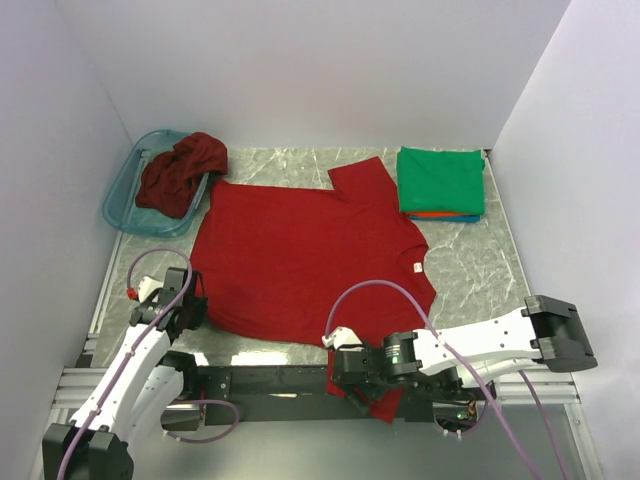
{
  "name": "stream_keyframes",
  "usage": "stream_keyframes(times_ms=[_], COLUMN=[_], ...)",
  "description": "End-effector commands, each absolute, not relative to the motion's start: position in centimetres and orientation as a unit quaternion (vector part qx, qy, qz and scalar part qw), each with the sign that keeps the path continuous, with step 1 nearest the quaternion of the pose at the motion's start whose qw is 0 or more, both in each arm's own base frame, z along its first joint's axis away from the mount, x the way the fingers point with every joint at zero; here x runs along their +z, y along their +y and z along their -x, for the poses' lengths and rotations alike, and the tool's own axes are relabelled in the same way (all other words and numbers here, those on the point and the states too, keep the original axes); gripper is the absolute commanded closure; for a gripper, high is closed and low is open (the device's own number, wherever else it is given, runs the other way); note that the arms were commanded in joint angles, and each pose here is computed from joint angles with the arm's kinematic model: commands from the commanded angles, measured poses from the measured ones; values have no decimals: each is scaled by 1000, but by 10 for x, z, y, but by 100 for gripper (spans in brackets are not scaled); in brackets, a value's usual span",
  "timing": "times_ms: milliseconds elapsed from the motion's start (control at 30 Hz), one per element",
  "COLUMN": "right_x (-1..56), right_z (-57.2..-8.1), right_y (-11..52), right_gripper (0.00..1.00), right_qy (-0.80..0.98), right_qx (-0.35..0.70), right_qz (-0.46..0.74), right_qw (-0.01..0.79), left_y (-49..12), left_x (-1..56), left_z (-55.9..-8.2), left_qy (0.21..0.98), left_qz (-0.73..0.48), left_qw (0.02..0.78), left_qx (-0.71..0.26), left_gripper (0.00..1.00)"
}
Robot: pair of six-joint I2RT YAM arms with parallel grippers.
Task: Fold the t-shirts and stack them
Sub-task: Fold the tshirt
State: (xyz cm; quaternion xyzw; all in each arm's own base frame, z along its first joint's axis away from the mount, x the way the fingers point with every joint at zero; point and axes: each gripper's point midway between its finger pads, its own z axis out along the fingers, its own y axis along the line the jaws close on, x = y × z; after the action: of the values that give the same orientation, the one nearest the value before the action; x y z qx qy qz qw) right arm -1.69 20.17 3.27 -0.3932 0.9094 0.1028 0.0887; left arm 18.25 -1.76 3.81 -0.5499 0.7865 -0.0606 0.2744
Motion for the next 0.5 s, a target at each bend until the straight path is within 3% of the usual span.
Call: stream_keyframes(times_ms=[0, 300, 400, 467], right_x=[25, 2, 2, 4], right_z=[11, 13, 10, 4], right_y=[201, 187, 182, 181], right_gripper=[24, 28, 42, 60], right_qy=[916, 926, 930, 932], right_qx=[91, 57, 41, 34], right_qz=[375, 362, 353, 345], right_qw=[106, 89, 92, 105], left_y=[-20, -22, -21, -22], left_x=[42, 44, 46, 49], left_z=[-188, -188, -190, -192], left_qy=[784, 784, 787, 790], left_qz=[545, 544, 540, 534], left_qw=[286, 286, 288, 290], left_qx=[-75, -81, -78, -78], left_gripper=[100, 100, 100, 100])
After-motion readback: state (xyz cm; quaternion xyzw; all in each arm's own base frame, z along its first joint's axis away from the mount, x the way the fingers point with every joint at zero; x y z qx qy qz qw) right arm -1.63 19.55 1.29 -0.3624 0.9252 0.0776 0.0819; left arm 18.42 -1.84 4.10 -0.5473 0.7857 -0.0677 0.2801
